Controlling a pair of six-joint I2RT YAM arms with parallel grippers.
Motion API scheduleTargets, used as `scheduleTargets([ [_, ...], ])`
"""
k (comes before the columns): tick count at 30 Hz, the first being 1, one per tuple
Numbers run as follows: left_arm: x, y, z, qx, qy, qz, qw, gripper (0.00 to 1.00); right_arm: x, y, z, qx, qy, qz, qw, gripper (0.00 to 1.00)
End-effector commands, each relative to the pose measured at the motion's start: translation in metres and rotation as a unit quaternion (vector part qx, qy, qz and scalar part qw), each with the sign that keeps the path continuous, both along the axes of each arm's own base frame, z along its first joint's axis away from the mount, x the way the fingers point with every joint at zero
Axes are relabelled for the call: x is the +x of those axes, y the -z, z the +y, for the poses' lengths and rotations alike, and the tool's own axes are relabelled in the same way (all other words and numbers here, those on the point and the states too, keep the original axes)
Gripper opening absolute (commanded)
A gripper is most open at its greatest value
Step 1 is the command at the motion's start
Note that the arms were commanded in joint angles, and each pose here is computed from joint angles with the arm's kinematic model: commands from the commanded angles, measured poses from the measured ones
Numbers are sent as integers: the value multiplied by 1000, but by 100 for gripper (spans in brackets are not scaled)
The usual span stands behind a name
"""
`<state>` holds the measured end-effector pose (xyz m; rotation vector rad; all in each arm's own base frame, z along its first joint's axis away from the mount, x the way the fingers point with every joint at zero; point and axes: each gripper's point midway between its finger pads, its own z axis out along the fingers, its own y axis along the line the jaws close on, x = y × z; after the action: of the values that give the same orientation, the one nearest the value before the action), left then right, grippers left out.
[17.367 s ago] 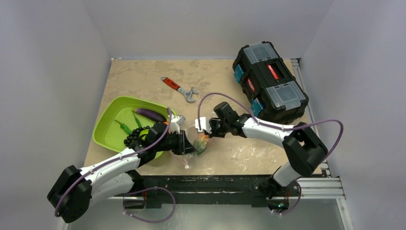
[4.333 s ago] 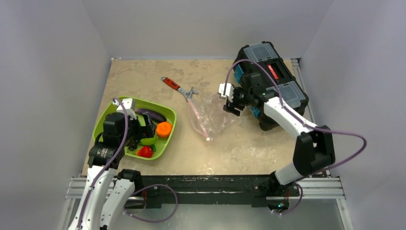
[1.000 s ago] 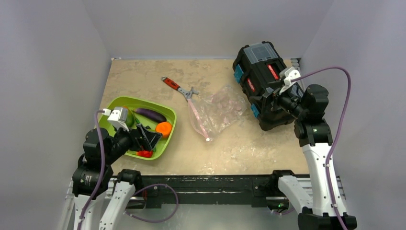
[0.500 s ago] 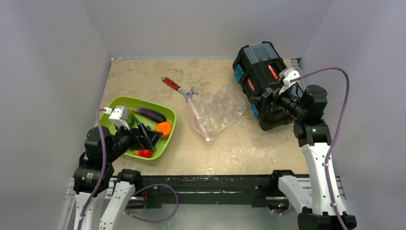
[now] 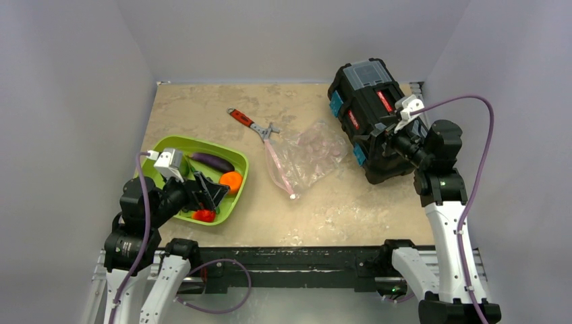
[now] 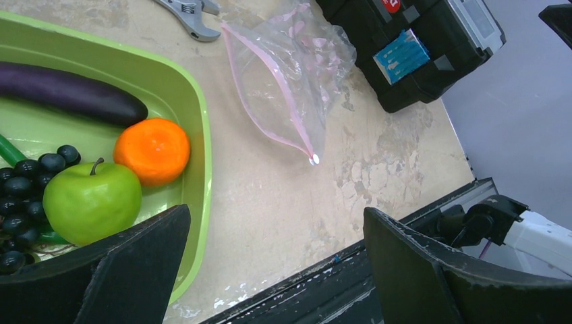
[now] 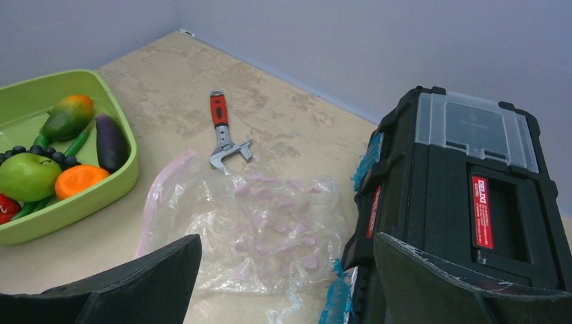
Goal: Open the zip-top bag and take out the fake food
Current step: Reset both arms
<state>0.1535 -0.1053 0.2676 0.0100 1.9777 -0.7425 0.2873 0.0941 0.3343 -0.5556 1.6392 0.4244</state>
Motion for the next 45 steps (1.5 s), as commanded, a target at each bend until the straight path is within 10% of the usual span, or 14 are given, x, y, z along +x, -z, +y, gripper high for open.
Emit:
scheduleTargets([
  [1, 6, -7, -1, 5, 8, -23, 1000, 100, 0, -9, -3, 6, 12, -18, 1000, 99],
  [45, 6, -7, -1, 10, 10, -22, 1000, 100, 1, -12, -4, 12, 14, -18, 1000, 99],
])
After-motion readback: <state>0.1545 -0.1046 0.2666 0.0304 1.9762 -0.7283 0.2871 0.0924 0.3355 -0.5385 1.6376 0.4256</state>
